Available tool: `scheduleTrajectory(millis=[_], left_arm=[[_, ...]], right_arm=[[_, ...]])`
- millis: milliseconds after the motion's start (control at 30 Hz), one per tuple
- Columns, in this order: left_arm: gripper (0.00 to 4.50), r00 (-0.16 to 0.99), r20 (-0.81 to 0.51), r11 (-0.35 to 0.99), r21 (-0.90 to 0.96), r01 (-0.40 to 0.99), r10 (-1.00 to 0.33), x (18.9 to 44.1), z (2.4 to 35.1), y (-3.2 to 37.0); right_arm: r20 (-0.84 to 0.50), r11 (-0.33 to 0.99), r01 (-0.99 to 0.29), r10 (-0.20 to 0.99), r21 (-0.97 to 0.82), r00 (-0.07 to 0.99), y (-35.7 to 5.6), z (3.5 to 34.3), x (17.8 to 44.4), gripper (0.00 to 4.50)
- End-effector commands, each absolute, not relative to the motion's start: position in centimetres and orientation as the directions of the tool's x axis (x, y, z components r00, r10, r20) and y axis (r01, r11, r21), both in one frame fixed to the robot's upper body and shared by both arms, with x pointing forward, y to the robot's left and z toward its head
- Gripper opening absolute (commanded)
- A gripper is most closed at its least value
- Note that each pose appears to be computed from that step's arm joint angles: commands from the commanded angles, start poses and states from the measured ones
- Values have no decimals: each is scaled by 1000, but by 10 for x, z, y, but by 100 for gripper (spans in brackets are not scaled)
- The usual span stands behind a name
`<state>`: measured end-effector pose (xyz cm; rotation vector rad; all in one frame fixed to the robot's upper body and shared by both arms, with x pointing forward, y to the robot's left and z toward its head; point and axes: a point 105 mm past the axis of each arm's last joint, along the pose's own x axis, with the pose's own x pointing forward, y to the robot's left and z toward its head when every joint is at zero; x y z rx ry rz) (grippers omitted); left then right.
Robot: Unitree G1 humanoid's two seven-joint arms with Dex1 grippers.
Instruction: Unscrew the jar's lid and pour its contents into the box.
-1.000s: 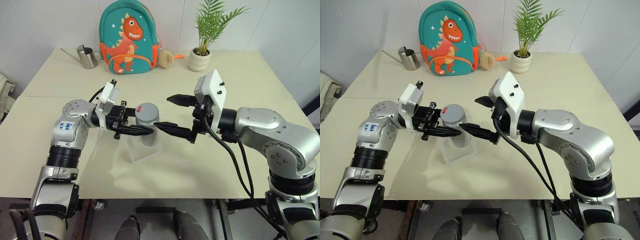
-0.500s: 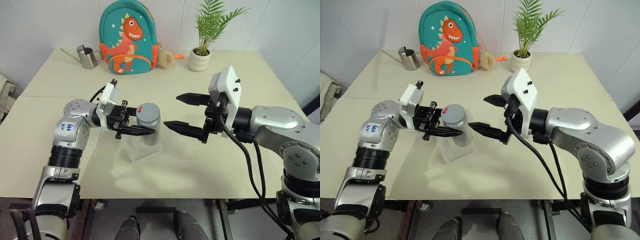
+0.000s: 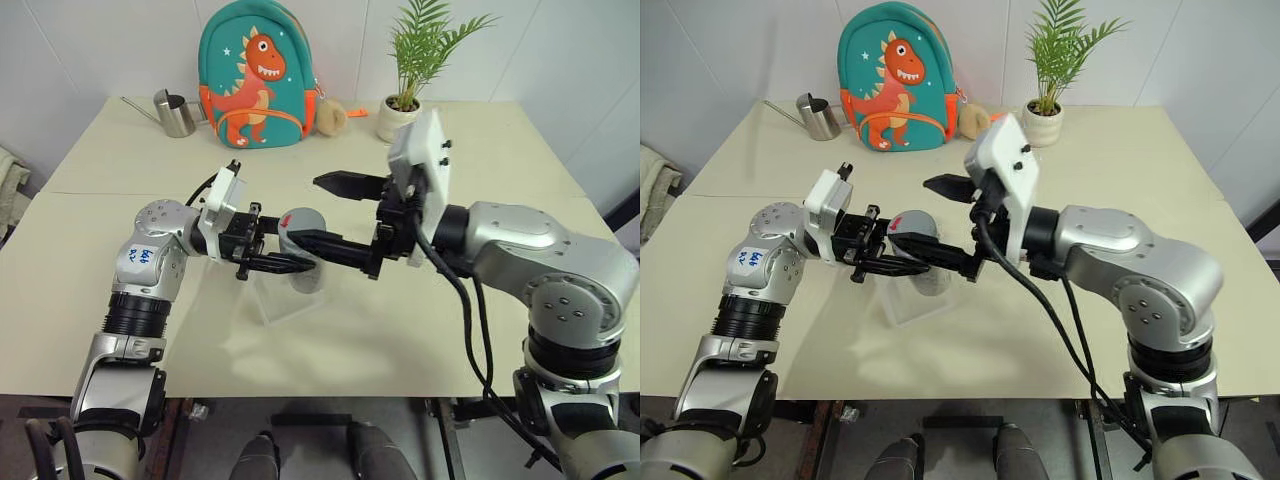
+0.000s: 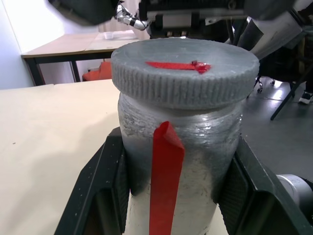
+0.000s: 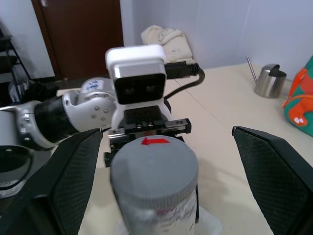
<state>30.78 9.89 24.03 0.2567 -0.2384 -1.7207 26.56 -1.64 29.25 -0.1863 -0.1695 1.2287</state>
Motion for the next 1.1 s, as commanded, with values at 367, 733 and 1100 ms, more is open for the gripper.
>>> scheduleTrajectory(millis=[367, 733, 1100], left_arm=[[193, -159, -34, -161, 333, 929, -987, 303, 248, 99], [193, -155, -36, -158, 332, 930, -987, 304, 248, 100], [193, -155, -37, -158, 333, 929, -987, 305, 248, 99]], right_arm=[[57, 320, -902, 947, -291, 317, 2, 294, 272, 447], [33, 339, -888, 937, -311, 347, -15, 293, 272, 447], [23, 308, -895, 948, -324, 319, -18, 294, 264, 447]])
